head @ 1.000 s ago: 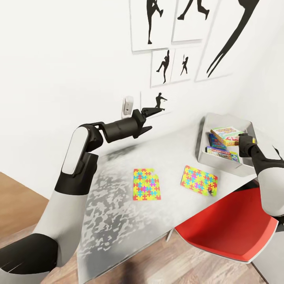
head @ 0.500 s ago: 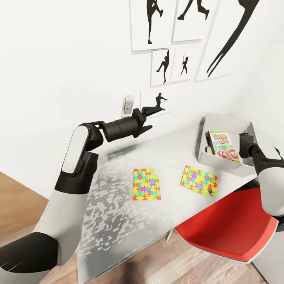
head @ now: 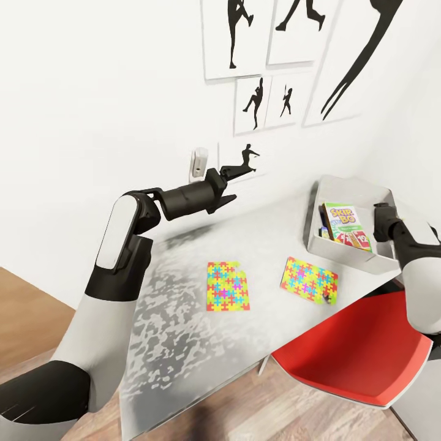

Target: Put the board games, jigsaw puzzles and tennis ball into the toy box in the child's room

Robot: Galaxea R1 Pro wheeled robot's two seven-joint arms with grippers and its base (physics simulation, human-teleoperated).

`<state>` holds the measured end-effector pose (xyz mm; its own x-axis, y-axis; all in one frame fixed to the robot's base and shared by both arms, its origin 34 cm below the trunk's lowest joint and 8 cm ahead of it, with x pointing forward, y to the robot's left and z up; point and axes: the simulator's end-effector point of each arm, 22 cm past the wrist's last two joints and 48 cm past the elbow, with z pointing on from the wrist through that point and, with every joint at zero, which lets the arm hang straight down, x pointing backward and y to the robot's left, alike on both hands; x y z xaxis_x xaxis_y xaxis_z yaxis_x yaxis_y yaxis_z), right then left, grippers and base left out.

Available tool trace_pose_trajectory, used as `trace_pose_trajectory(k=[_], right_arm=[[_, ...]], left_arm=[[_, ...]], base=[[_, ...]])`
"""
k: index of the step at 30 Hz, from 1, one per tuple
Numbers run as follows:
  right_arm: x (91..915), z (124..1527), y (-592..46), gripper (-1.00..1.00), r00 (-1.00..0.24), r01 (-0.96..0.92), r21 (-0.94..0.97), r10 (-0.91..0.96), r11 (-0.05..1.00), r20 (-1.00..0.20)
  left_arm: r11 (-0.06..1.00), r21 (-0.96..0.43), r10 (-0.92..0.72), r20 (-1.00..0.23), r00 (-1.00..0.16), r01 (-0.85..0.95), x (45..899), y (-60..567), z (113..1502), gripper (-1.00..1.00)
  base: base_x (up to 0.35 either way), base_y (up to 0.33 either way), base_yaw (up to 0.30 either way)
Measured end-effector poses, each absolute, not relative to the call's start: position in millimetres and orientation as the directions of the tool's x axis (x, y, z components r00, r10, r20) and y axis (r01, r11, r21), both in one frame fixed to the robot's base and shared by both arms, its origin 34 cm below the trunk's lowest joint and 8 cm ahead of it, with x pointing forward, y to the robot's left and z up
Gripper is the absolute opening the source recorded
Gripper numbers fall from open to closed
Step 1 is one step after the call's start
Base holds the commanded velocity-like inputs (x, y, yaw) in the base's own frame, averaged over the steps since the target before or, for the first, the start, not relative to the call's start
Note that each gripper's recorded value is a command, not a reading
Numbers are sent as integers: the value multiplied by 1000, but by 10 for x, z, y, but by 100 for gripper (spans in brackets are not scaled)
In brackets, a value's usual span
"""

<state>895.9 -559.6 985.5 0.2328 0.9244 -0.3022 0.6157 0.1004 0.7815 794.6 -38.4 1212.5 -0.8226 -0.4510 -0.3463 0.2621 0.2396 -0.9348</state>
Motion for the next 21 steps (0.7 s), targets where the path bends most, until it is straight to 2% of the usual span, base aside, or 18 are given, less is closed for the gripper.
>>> trace_pose_trajectory(k=[8,21], right_arm=[[9025,10063,-5613,100,216,590,796,923,136,-317],[8991,10419,-5553,100,-12,589,749,929,305,-369]], left_arm=[[240,-935,-452,-346,-822,261,7949,-378,12122,100],[250,-941,-453,-323,-831,229,7913,-357,11935,100]], base=[[0,0,0],[0,0,0]])
